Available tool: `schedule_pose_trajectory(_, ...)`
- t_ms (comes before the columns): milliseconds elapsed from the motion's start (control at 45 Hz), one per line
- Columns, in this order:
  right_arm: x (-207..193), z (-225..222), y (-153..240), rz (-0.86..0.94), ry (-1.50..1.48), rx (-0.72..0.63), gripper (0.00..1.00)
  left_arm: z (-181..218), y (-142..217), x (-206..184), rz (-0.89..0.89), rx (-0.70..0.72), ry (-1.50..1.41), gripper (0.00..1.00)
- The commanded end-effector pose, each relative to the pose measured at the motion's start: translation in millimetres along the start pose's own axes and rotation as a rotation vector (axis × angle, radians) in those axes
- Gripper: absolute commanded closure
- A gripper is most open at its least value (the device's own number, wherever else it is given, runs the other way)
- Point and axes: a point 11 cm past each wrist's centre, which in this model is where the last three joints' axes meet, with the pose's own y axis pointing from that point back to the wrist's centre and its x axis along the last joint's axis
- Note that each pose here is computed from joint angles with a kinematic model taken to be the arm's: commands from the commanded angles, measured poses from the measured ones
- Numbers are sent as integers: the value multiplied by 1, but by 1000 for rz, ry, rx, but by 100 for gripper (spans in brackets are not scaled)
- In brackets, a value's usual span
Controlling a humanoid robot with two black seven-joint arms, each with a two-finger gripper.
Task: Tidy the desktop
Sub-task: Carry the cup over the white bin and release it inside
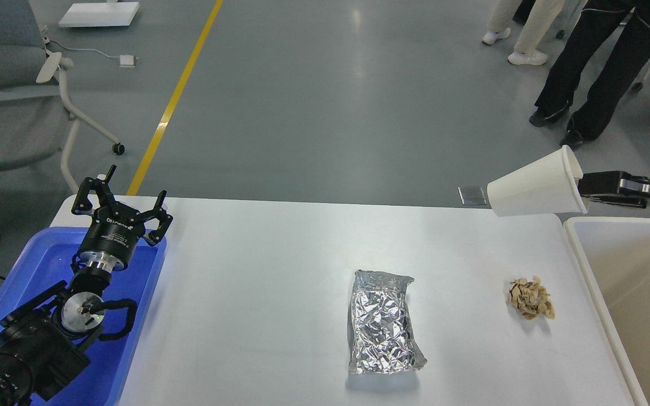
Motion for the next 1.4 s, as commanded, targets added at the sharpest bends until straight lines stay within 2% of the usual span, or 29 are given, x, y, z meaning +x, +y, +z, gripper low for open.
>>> schedule_pose_trajectory(0,41,-12,20,110,-17,18,100,0,0,0,0,0,0,0)
schedule_pose_trajectory(222,84,58,82,354,-81,-223,100,0,0,0,0,1,-1,0)
schedule_pose_trajectory(378,88,115,117,465,-108,-449,100,0,0,0,0,0,0,0)
schedule_pose_trajectory(622,42,179,144,514,-135,-788,100,0,0,0,0,1,-1,0)
schedule_pose_trajectory(1000,3,216,200,607,-363,-1338,100,0,0,0,0,0,0,0)
schedule_pose_trajectory(1133,-10,225,192,656,-357,-1411,100,0,0,0,0,1,-1,0)
schedule_pose_trajectory(1378,-52,242,155,785,-336,-1405,100,0,0,0,0,0,0,0)
